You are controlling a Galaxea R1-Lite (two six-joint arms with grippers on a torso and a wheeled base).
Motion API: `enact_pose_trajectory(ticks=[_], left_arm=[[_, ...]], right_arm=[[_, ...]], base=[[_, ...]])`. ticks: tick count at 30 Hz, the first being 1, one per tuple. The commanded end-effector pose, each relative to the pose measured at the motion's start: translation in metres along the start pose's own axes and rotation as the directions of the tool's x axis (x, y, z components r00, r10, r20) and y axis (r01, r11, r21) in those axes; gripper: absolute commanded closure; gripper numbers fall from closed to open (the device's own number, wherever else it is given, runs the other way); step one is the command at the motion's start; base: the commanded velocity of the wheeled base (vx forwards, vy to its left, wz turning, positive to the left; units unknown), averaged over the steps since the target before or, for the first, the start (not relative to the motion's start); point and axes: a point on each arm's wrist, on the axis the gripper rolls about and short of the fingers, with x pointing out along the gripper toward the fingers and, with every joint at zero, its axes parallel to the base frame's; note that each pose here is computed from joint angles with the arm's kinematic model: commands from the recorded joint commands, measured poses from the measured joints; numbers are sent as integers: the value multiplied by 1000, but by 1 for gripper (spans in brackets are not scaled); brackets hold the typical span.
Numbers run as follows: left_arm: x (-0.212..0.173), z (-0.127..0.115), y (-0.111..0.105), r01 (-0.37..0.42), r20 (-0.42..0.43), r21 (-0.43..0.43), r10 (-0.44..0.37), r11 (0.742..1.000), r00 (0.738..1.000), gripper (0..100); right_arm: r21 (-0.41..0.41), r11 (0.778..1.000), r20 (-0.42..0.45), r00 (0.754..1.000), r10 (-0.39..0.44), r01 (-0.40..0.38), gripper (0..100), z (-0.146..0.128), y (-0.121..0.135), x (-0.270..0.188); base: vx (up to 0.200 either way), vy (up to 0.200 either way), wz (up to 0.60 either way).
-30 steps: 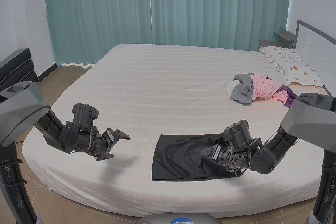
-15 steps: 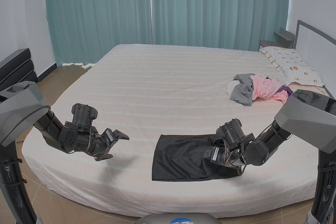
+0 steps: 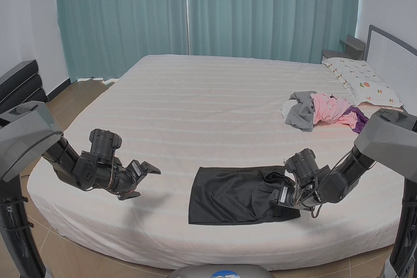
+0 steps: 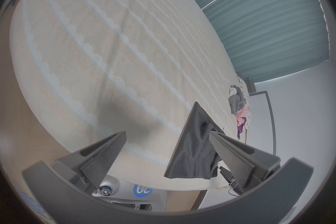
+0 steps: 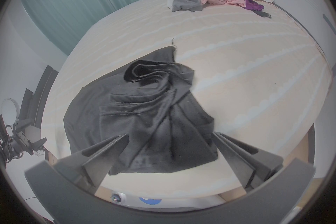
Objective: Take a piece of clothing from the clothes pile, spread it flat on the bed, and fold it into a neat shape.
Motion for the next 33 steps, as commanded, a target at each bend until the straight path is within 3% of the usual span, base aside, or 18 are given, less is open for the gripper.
enact_pose_trajectory(ticks=[1, 10, 19, 26, 33], left_arm=[[1, 0, 0, -1, -1, -1, 1, 1000, 1000, 0], [1, 0, 0, -1, -1, -1, 1, 1000, 1000, 0], [1, 0, 0, 0, 0, 1, 0, 1000, 1000, 0], [1, 0, 0, 0, 0, 3, 0, 1000, 1000, 0], [1, 0, 0, -1, -1, 4, 1, 1000, 1000, 0]], right_arm=[[6, 1000, 10, 1000, -16, 16, 0, 3, -19, -17], [40, 998, 43, 998, 42, -44, 0, 11, -10, -29], [20, 993, 60, 992, 111, -113, 0, 12, 38, -8], [32, 996, 43, 995, 85, -86, 0, 18, 48, 12], [14, 1000, -18, 1000, 20, -20, 0, 12, 39, 14]], base=[[0, 0, 0], [0, 0, 0], [0, 0, 0], [0, 0, 0], [0, 0, 0]])
